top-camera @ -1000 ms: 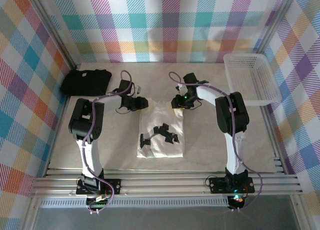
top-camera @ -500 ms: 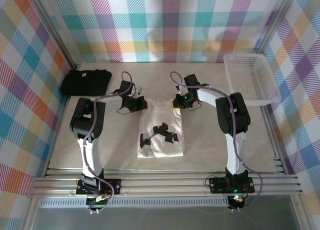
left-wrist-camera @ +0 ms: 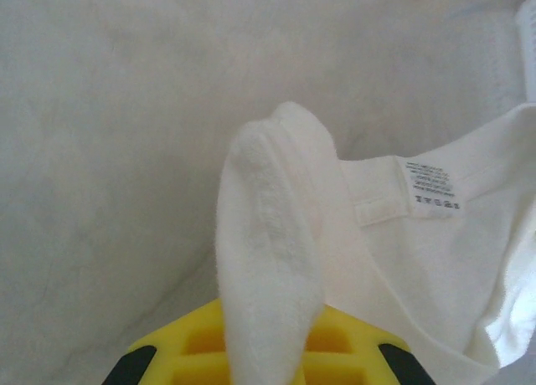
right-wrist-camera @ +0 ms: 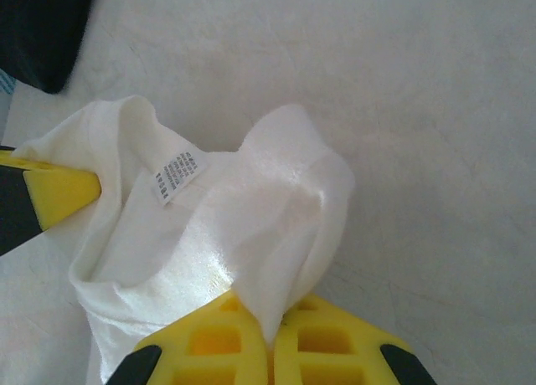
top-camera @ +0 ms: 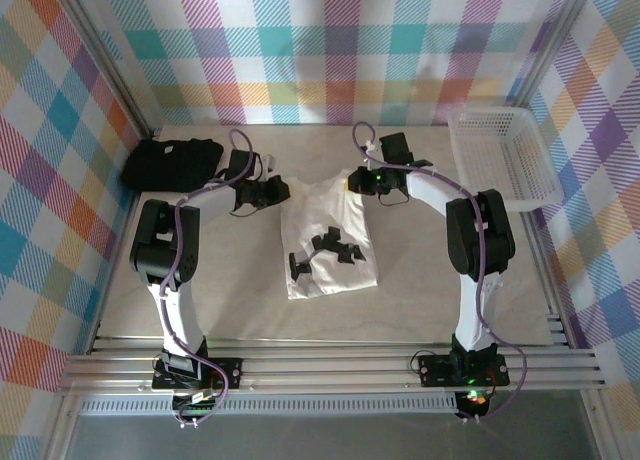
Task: Fold the inside-out t-shirt
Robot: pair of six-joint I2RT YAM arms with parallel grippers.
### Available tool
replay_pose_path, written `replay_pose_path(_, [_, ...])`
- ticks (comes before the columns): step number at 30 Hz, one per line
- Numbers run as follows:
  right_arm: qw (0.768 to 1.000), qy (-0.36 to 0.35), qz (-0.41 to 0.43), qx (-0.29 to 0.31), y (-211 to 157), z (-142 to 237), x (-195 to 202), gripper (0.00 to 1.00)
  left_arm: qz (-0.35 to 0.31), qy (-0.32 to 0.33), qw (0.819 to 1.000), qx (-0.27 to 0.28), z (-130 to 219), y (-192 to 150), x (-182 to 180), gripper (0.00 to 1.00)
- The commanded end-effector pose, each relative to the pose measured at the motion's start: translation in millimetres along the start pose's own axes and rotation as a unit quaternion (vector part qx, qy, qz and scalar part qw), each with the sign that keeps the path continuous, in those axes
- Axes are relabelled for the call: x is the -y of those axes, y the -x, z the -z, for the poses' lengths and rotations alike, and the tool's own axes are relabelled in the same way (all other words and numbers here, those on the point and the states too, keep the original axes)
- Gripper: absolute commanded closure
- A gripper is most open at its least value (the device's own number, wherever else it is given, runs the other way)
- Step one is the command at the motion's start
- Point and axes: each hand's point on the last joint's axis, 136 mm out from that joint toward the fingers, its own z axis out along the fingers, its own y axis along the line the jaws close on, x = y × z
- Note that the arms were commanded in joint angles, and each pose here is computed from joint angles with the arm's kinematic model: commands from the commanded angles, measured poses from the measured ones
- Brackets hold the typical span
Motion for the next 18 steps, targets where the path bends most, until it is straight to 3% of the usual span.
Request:
replay_pose_path(1, [0.995, 0.024, 0.048, 0.088, 73.3, 27.5, -24.0, 1.00, -0.038, -0.029, 0.995, 0.089, 33.3, 71.1, 38.8, 1.00])
replay_pose_path(5, [0.981, 0.039, 0.108, 0.157, 135.2, 69.5, -61.9, 1.00, -0.078, -0.039, 0.986, 0.145, 71.5, 127.3, 82.0, 1.00])
replay_pose_path(9, [0.965, 0.052, 0.159, 0.202, 161.2, 107.1, -96.0, 1.00, -0.104, -0.054, 0.977, 0.181, 108.5, 151.6, 115.8, 1.00])
replay_pose_path(13, [0.959, 0.078, 0.183, 0.202, 145.0, 115.9, -106.7, 1.00, -0.113, -0.065, 0.976, 0.176, 115.3, 132.7, 120.6, 1.00])
replay_pose_path(18, [0.965, 0.103, 0.179, 0.164, 79.8, 101.9, -91.9, 1.00, -0.095, -0.075, 0.983, 0.136, 95.9, 64.0, 101.1, 1.00])
